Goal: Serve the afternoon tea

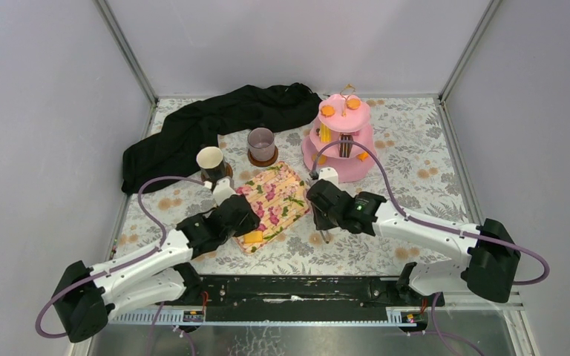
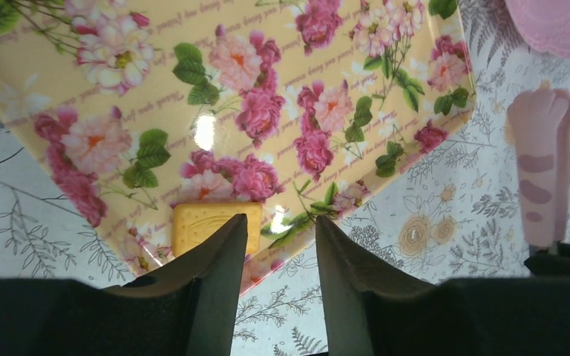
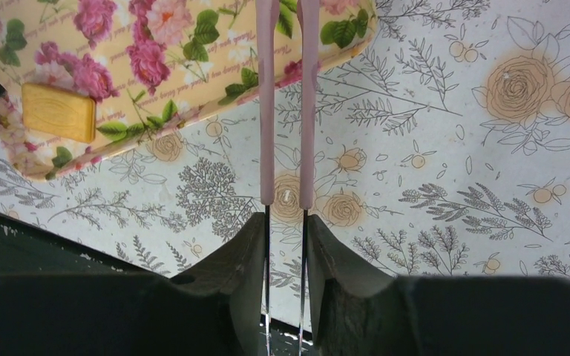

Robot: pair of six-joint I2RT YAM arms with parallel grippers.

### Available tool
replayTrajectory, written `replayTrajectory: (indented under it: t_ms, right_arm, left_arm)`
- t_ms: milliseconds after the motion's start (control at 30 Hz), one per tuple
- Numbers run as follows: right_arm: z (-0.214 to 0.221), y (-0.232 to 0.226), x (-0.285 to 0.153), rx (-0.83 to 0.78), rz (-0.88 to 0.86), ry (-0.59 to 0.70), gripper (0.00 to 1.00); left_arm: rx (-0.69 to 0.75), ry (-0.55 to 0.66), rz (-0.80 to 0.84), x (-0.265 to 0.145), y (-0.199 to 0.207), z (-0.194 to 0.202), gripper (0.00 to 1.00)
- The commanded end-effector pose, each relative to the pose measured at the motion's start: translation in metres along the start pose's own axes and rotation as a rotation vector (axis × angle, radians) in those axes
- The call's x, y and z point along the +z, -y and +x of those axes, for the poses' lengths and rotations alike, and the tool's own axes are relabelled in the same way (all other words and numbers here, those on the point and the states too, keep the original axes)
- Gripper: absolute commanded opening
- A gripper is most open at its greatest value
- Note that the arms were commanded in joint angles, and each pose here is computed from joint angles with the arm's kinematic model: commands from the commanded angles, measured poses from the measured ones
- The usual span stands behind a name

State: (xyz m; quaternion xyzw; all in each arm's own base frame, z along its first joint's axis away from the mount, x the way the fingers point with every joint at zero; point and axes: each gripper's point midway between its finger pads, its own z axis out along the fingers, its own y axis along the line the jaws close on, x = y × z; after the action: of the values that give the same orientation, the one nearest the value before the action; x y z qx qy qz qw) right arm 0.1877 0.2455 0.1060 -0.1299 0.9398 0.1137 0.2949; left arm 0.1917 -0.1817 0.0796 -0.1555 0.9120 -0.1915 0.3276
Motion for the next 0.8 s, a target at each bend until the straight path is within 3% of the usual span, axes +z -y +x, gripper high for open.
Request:
replayTrajectory:
  t_ms: [0, 400, 767]
  right_arm:
    - [-0.001, -0.015, -0.012, -0.067, -0.051, -0.004, 0.29]
    - [0.033, -0.083, -0.02, -0.324, -0.168, -0.146, 0.29]
    - [0.044, -0.133, -0.013, -0.47, -0.234, -0.221, 0.31]
  left_arm:
    - [-0.077, 0.126, -0.045, -0.01, -0.01, -0.022, 0.46]
    - [-0.28, 0.419, -0.077, -0.039, -0.007, -0.09, 0.58]
    - [-0.438, 0.661, -0.046, -0.084, -0.016, -0.141, 0.83]
